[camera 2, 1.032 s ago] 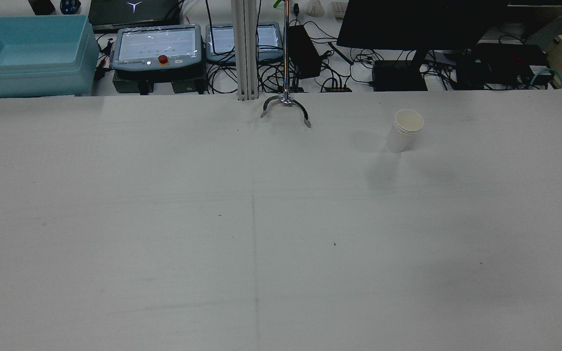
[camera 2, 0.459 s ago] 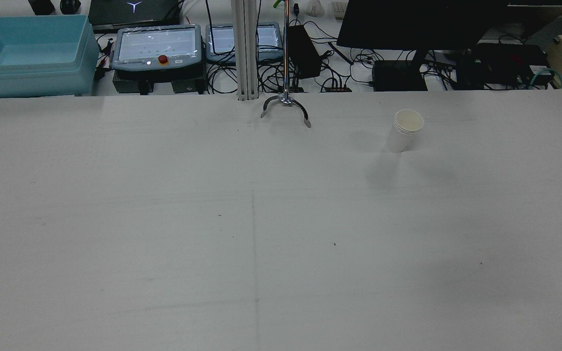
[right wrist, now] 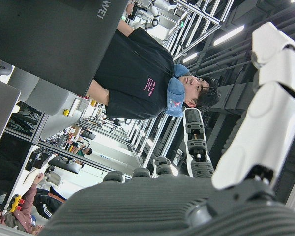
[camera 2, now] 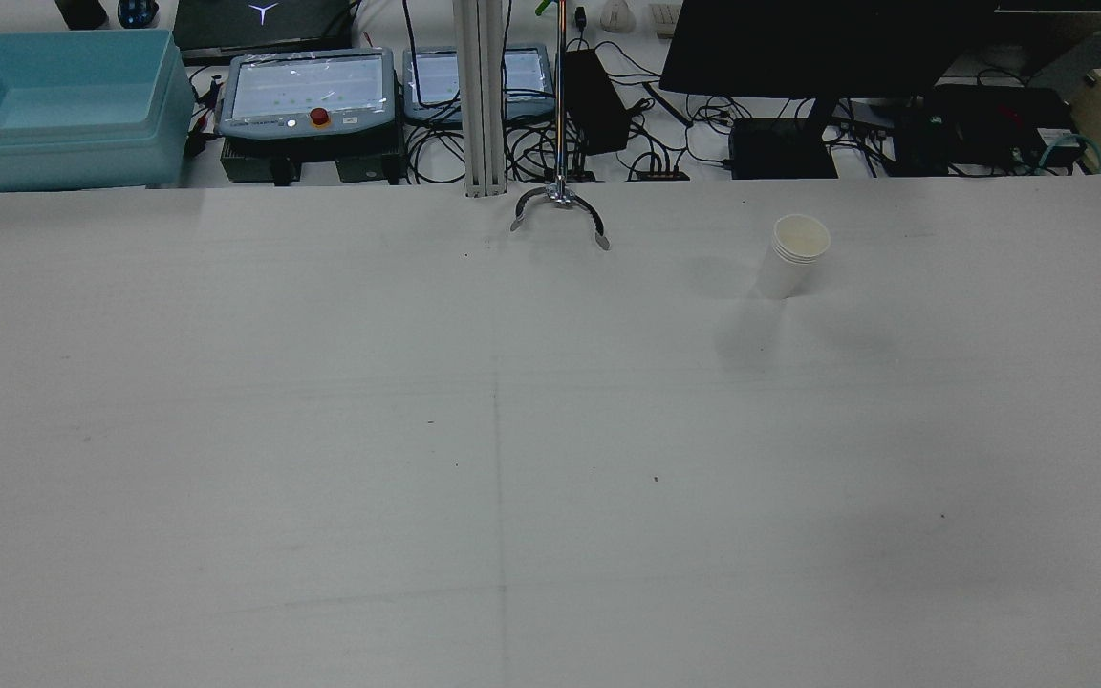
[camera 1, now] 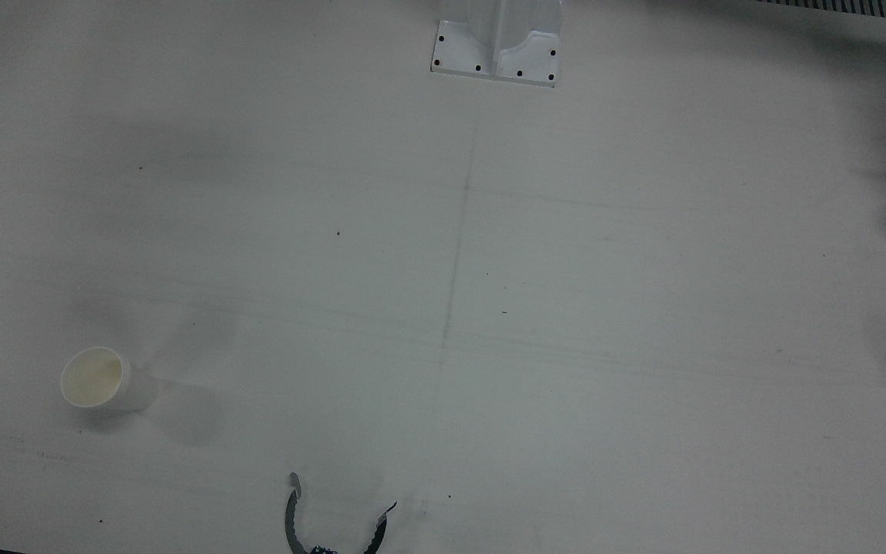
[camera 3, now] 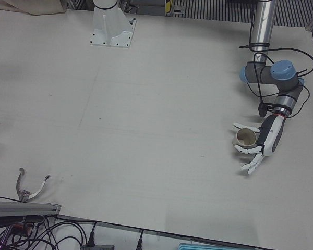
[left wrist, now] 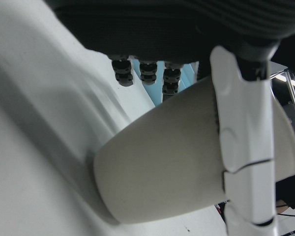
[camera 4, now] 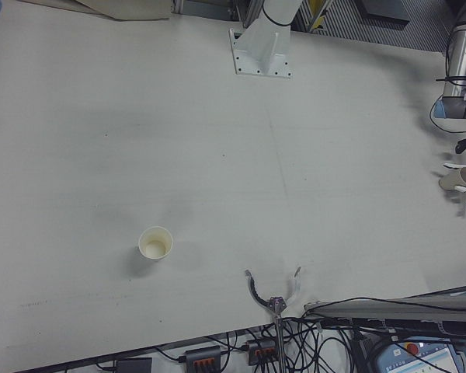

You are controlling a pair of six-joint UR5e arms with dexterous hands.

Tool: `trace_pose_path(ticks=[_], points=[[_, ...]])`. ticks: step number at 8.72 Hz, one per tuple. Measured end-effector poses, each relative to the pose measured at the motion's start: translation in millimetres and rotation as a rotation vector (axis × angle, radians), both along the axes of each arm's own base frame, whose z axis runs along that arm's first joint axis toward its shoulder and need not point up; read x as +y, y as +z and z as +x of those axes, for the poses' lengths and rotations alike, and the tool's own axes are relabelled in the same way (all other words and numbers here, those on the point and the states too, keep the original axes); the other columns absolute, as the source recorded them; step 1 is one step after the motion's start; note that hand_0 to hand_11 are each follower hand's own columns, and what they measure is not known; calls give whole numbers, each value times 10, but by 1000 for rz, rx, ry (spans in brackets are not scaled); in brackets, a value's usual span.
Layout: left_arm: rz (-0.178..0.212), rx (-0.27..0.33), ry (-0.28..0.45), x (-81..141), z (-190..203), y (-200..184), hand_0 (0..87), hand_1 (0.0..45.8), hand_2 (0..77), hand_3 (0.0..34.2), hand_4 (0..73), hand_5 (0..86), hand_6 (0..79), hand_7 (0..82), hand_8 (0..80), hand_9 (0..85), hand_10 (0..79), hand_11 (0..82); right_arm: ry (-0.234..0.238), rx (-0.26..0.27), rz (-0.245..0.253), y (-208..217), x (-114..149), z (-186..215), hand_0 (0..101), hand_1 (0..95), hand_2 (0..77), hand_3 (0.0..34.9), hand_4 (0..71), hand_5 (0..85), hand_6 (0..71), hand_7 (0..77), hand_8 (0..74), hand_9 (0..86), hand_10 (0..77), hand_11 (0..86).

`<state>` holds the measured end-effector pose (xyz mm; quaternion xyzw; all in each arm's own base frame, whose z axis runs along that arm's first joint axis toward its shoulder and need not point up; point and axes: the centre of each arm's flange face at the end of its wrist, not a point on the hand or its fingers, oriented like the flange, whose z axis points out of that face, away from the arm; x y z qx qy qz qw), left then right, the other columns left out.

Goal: Pour water
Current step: 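Move the right hand toward the white paper cup on the table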

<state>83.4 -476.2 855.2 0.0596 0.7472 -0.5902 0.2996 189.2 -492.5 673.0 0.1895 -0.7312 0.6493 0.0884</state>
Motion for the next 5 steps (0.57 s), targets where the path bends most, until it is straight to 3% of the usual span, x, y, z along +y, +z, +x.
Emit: trace_pose_path(ticks=[4,5], points=[[-39,110,2,-39,-17,-420,604,164,22,0,562,305,98,213,54,109,60,98,-4,2,1,-8,-151,-101,461,142,235,10,136,158,44,98,5,5,5,11],[-40,146,-18,-77,-33,-619,615,164,22,0,562,305,98,218,54,109,54,98,-12,2,-16,93,-318,-334,460,136,224,24,76,120,22,55,5,5,5,11]])
